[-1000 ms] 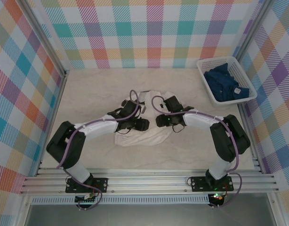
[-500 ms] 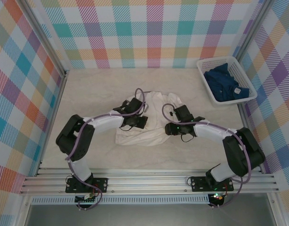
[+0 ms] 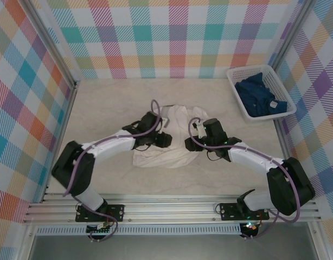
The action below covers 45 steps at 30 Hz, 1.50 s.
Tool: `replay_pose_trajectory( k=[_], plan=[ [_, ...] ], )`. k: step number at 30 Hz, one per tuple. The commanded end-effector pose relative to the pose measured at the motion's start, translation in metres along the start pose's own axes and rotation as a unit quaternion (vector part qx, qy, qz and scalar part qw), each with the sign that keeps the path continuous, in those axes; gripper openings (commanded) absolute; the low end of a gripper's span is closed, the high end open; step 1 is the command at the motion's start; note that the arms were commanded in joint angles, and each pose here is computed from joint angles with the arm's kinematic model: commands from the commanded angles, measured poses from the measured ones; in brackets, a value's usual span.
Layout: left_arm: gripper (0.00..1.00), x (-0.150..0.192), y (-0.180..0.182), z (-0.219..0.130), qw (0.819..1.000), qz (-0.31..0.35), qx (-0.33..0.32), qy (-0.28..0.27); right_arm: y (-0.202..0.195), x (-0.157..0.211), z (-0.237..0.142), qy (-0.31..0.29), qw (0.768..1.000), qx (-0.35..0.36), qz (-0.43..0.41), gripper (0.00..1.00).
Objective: Fold the inside-out t-shirt
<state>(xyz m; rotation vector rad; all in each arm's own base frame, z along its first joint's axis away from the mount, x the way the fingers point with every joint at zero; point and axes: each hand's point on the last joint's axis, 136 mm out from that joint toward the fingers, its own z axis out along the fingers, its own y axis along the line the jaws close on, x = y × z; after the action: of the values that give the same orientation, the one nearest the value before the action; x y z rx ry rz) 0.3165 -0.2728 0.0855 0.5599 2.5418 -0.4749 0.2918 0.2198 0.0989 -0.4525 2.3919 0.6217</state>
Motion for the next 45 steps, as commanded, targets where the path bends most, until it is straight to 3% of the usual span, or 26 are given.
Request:
replay_pose_trajectory(
  k=[1,4,8,11,15,19,25,29,31,33,35,40,45],
  plan=[
    [0.54,0.029,0.026,0.020,0.993,0.048,-0.078,0.072,0.001,-0.002,-0.002,-0.007,1.000,0.002,0.005,0.55],
    [0.54,0.031,0.025,0.041,0.991,0.052,-0.082,0.087,0.002,0.001,-0.004,-0.005,1.000,0.000,0.008,0.55],
    [0.14,0.011,0.020,0.040,0.996,0.024,-0.075,0.044,0.001,0.005,-0.004,0.000,1.000,-0.001,0.012,0.55],
    [0.01,-0.012,0.005,0.018,0.999,-0.001,-0.031,-0.015,0.001,0.010,-0.004,0.007,1.000,-0.003,0.008,0.54],
    [0.00,-0.037,-0.010,-0.031,0.992,-0.058,0.068,-0.084,0.020,0.009,-0.006,-0.005,0.998,-0.058,-0.019,0.55],
    [0.00,-0.045,-0.020,-0.064,0.976,-0.101,0.156,-0.112,0.035,-0.004,0.003,-0.012,0.995,-0.096,-0.017,0.60],
    [0.00,-0.045,-0.023,-0.087,0.967,-0.123,0.186,-0.121,0.050,-0.024,0.013,-0.026,0.992,-0.119,-0.015,0.66],
    [0.00,-0.051,-0.024,-0.102,0.962,-0.134,0.195,-0.135,0.079,-0.019,0.028,0.002,0.985,-0.170,-0.037,0.72],
    [0.00,-0.054,-0.024,-0.109,0.962,-0.135,0.193,-0.141,0.079,-0.010,0.037,0.023,0.987,-0.152,-0.039,0.61],
    [0.00,-0.057,-0.021,-0.120,0.960,-0.140,0.187,-0.153,0.060,0.000,0.041,0.046,0.993,-0.100,-0.031,0.32],
    [0.00,-0.061,-0.016,-0.132,0.958,-0.144,0.179,-0.170,0.048,0.009,0.035,0.052,0.995,-0.070,-0.044,0.19],
    [0.00,-0.071,0.004,-0.160,0.956,-0.156,0.125,-0.213,0.042,0.019,-0.001,0.012,0.996,-0.058,-0.063,0.18],
    [0.00,-0.086,-0.005,-0.190,0.945,-0.153,0.152,-0.246,0.025,0.033,-0.020,-0.003,0.998,-0.019,-0.063,0.19]
  ],
)
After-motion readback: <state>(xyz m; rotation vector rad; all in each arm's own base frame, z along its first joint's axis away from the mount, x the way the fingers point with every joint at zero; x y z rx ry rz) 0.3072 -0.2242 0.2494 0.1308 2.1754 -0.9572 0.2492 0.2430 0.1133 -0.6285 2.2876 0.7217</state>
